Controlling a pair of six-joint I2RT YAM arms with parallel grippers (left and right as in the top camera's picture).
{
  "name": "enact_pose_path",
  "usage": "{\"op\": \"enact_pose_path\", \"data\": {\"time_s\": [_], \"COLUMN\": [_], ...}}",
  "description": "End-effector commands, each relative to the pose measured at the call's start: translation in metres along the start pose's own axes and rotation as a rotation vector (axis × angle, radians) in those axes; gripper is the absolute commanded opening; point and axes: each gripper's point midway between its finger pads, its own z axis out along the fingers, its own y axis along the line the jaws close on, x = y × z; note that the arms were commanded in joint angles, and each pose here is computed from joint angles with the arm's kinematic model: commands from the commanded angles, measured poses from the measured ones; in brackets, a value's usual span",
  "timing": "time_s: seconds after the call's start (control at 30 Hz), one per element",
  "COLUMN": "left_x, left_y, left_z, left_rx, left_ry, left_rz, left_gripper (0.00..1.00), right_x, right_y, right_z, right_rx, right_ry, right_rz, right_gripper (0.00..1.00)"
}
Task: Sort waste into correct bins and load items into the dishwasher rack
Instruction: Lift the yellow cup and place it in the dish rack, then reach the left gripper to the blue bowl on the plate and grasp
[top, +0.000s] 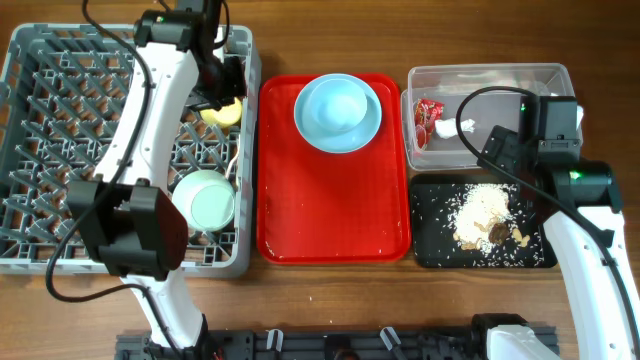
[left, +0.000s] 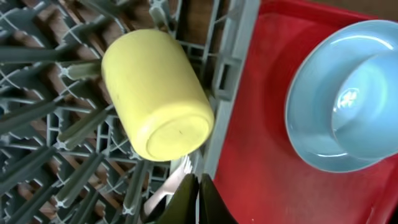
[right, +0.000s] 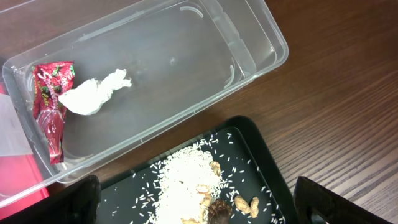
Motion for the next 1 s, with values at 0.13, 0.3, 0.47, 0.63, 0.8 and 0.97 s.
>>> {"op": "enact_pose_path", "data": {"time_s": [0.13, 0.3, 0.47, 0.63, 0.8, 0.97], "left_x": [-0.013, -0.032, -0.048, -0.042, 0.014, 0.051], "left_y": [0.026, 0.041, 0.04, -0.033, -0.106, -0.154], "left_z": [0.033, 0.041, 0.01, -0.103, -0.1, -0.013], "left_rx": [-0.132, -0.209, -0.22, 0.112, 0.241, 0.191], "left_ry": [-0.083, -0.176, -0.28, -0.483, -0.359, -0.185], "left_rz": [-0.033, -0.045, -0.053, -0.039, 0.101, 0.197], "left_gripper": [0.06, 0.11, 0.33, 0.45, 0.28, 0.2], "right_x": [-0.006, -0.006, -0.006, -0.006, -0.006, -0.006], "right_y": [0.0, 0.0, 0.0, 0.0, 0.0, 0.0], "right_z": [-0.004, -0.004, -0.004, -0.004, -0.004, -0.004], "right_rx": [-0.008, -0.008, -0.008, -0.008, -0.009, -0.009], "right_ry": [-0.013, -0.013, -0.013, -0.013, -0.013, -0.013], "right_rz": [0.005, 0.005, 0.005, 0.005, 0.005, 0.005], "right_gripper": [1.0, 1.0, 1.0, 1.0, 1.0, 1.0]}}
